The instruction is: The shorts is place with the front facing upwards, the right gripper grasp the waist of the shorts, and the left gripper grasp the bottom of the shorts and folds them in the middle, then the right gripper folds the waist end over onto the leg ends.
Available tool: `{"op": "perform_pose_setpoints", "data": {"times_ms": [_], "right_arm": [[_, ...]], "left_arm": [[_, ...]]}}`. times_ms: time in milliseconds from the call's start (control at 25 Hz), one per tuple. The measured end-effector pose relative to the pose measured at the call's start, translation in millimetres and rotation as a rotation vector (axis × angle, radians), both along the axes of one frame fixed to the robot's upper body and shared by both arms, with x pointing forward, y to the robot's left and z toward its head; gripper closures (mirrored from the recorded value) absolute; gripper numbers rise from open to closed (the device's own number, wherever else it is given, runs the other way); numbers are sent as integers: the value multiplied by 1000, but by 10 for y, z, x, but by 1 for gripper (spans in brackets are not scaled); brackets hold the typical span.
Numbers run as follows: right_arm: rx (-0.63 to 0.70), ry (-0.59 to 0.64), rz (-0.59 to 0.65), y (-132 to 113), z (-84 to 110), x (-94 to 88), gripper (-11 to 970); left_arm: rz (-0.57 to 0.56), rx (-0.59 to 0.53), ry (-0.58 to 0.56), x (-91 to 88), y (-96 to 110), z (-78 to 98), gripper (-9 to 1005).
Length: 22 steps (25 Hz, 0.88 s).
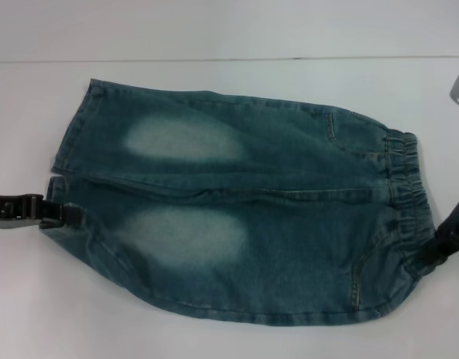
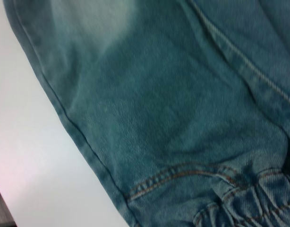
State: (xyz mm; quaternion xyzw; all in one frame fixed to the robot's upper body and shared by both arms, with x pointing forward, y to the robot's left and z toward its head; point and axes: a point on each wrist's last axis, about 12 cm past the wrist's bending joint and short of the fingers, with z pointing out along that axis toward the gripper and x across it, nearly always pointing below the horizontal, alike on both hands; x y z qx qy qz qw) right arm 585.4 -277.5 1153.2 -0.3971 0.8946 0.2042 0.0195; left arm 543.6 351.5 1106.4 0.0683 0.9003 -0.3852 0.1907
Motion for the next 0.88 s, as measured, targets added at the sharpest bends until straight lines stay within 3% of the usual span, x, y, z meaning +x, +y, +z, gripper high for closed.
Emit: {"op": "perform_pose_setpoints", "data": {"times_ms": [200,520,880], "right_arm": [[106,-38,-33,-119,35,-8,883],[316,-97,-173,-407,-41,-129,910],[591,-195,-432,-688,-372,-282,912]], "left_arm": [[7,-35,-28,17,3,51,969],[79,-54,-82,103,53,97,969],[202,-103,-152,299,21,83,968]]}}
